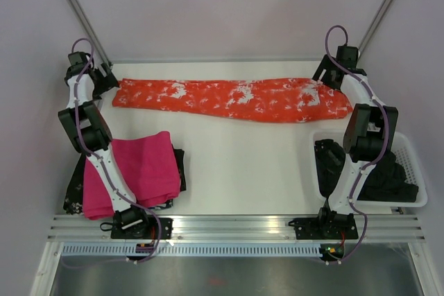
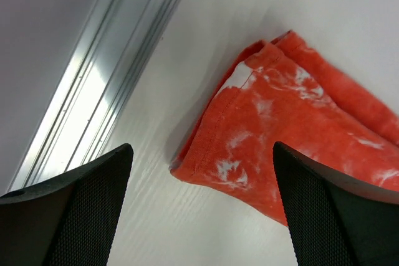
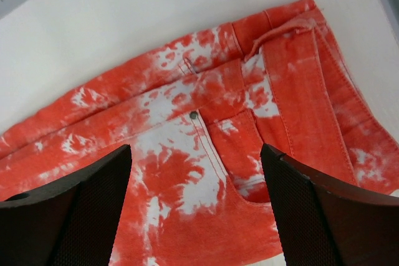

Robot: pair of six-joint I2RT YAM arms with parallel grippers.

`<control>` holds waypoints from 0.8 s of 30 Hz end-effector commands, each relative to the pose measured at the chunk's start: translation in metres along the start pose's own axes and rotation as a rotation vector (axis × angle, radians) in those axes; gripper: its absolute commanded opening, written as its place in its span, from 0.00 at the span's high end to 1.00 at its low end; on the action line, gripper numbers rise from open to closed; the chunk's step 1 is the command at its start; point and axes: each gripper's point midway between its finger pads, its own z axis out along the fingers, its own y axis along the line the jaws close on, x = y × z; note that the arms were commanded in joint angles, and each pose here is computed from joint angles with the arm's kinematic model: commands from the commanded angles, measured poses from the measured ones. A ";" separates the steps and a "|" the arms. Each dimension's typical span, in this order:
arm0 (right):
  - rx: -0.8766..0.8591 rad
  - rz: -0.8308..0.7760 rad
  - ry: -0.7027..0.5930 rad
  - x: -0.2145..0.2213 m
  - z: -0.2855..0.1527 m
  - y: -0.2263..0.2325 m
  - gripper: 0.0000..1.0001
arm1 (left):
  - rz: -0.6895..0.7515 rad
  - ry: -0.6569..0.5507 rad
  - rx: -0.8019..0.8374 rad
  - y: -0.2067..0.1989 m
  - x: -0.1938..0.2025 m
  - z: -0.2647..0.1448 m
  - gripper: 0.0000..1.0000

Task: Fold and stack the trousers
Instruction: Fold the trousers

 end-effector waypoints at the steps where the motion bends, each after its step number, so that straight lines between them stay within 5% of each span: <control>1: -0.025 -0.019 -0.018 -0.006 -0.012 0.004 0.10 | 0.131 0.072 0.121 -0.020 0.027 0.024 0.03; 13: 0.020 -0.018 -0.037 -0.015 -0.029 -0.003 0.09 | 0.161 0.157 0.250 -0.038 0.040 0.055 0.05; 21: 0.019 -0.017 -0.038 -0.016 -0.034 0.001 0.09 | 0.182 0.289 0.313 -0.044 0.080 0.049 0.22; 24: 0.027 -0.028 -0.027 -0.014 -0.036 -0.001 0.09 | 0.209 0.308 0.324 -0.044 0.087 0.048 0.43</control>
